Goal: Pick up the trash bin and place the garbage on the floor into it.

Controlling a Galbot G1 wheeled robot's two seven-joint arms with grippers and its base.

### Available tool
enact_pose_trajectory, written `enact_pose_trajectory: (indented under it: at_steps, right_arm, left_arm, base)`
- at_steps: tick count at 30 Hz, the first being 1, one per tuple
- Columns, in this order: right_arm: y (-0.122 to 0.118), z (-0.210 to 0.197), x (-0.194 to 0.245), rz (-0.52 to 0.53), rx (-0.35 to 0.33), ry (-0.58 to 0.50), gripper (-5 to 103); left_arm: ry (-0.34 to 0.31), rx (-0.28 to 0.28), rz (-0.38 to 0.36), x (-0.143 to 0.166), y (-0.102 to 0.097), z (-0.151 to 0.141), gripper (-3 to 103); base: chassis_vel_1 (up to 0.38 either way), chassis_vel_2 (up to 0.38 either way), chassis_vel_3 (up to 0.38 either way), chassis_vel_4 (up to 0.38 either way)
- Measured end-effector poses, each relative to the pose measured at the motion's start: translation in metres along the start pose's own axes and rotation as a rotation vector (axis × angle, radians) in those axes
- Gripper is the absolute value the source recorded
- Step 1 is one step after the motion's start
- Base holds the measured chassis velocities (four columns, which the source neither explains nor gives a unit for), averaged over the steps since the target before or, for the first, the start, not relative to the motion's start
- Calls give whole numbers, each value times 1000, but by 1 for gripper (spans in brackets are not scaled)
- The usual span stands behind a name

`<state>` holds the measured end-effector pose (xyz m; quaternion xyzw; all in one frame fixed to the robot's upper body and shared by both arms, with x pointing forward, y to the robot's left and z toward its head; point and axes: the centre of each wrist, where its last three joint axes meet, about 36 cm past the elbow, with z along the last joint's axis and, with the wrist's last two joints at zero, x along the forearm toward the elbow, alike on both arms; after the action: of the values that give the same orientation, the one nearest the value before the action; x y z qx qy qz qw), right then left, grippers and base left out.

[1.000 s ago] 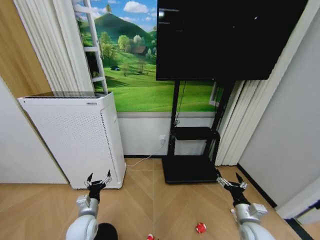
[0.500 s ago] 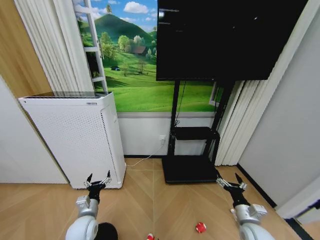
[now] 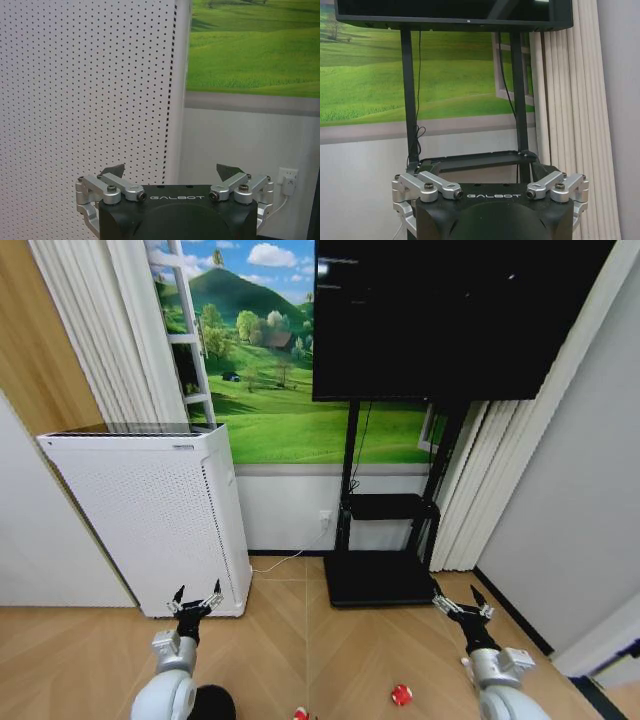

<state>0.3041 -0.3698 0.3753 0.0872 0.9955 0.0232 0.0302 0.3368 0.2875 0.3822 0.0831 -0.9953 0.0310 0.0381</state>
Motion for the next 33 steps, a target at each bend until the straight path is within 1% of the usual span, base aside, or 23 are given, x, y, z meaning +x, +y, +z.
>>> enact_pose_trajectory:
  at_steps: [33]
  right_arm:
    - [0,1,-2,-1,1,0,100]
  left_arm:
    - [3,-5,4,0,-1,1,100]
  base:
    - [0,0,0,0]
